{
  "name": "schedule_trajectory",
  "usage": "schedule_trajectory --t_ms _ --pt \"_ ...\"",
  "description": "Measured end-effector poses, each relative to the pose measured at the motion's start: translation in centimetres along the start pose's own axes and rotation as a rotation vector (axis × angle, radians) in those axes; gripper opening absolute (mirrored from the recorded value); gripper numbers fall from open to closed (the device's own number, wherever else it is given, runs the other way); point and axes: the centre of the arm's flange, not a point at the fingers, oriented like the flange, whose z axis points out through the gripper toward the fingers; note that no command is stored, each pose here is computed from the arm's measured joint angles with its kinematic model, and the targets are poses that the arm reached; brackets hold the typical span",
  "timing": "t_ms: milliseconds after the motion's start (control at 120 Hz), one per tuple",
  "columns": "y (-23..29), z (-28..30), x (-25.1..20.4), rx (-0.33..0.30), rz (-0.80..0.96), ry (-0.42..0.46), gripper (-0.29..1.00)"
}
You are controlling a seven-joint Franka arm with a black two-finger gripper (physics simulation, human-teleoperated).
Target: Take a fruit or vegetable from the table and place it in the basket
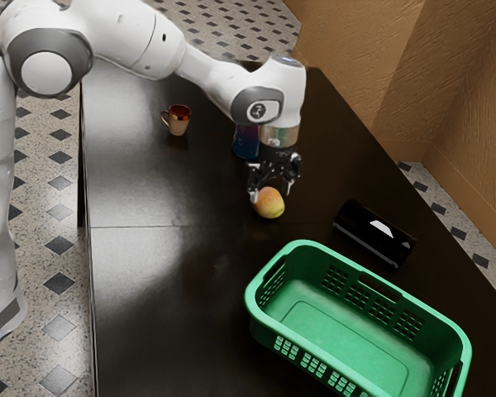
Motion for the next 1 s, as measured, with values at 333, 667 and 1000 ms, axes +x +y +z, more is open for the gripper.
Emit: schedule_trajectory --t_ms 333,667,1000 --pt "0.3 2.7 0.2 0.012 0.024 -0.034 0.7" --pt "0.3 0.2 0.0 -0.036 0.033 -0.056 0.42" --pt "-9.4 -15.8 -15.6 -0.212 0.293 -0.115 0.36"
